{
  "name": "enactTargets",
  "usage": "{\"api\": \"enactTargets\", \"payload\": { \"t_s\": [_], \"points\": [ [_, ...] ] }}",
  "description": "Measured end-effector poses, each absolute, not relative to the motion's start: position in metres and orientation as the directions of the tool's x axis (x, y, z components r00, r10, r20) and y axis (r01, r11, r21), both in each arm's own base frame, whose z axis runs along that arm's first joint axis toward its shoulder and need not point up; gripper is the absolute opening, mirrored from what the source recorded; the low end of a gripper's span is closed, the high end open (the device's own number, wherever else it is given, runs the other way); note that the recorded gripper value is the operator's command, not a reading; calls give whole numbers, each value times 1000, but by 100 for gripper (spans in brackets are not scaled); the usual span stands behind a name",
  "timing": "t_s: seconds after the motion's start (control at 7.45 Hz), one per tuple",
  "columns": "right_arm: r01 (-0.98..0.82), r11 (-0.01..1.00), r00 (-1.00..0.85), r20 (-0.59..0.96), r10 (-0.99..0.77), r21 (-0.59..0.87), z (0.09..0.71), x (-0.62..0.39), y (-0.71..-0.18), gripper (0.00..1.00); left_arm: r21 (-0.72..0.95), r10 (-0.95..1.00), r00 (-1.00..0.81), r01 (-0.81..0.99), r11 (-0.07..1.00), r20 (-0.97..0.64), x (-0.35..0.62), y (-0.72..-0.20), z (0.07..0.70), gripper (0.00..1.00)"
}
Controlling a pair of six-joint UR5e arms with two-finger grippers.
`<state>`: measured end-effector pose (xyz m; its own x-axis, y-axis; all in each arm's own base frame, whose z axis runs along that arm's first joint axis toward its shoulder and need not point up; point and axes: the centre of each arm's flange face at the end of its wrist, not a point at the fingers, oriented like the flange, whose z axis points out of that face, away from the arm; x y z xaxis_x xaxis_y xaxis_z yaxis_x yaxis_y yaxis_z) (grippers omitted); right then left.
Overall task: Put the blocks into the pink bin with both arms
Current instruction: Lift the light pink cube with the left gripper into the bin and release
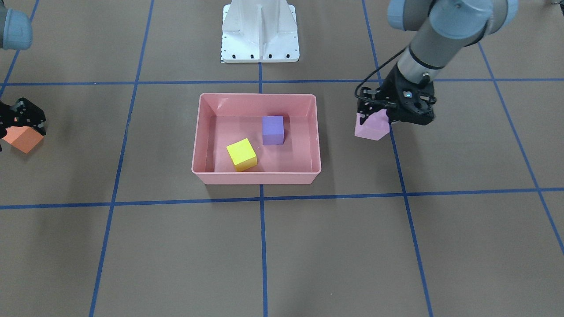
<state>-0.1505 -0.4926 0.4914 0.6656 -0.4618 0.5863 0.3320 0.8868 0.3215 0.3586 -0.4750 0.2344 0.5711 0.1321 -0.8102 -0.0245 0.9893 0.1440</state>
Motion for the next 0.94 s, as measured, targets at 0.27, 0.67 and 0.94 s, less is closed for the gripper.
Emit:
{"api": "enactTargets", "payload": {
  "t_s": [0.27, 0.67, 0.94],
  "points": [
    [365, 867, 660, 562, -499, 341, 537, -127, -496, 100, 91, 65, 560, 18, 996, -826, 419, -466, 181, 92],
    [427, 828, 632, 536, -560, 363, 576, -100, -495, 100, 78, 32, 575, 56, 995, -817, 462, -462, 156, 100],
    [446, 803, 611, 522, -595, 394, 574, -96, -489, 100, 91, 38, 578, 62, 994, -815, 461, -462, 155, 100]
  ]
}}
